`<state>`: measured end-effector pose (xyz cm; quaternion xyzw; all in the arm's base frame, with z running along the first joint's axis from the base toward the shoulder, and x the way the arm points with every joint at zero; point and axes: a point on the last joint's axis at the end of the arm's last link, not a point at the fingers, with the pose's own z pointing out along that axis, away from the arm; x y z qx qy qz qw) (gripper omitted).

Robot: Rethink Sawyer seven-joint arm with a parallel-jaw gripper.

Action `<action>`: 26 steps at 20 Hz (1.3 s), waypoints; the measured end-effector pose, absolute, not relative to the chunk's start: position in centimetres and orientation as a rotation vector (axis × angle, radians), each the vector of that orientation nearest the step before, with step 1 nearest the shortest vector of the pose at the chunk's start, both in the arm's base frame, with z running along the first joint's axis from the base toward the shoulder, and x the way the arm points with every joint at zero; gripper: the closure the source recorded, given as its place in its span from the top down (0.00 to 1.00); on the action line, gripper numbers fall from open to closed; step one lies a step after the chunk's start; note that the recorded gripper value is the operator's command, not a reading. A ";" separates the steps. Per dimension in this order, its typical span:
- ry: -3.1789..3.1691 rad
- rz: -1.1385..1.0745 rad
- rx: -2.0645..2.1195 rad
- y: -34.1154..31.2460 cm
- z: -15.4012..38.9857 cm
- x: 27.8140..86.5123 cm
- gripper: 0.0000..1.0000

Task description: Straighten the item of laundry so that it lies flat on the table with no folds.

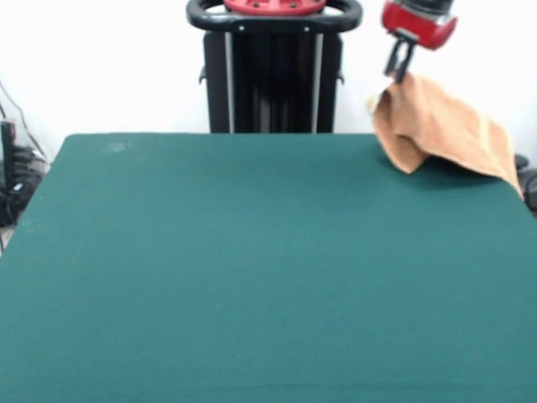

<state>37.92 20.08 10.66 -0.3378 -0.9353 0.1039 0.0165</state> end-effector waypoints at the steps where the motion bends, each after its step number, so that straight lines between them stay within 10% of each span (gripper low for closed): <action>1: -2.909 0.333 -1.052 19.1 10.5 38.4 0.00; 26: -3.090 0.426 -1.010 0.5 3.7 49.1 0.00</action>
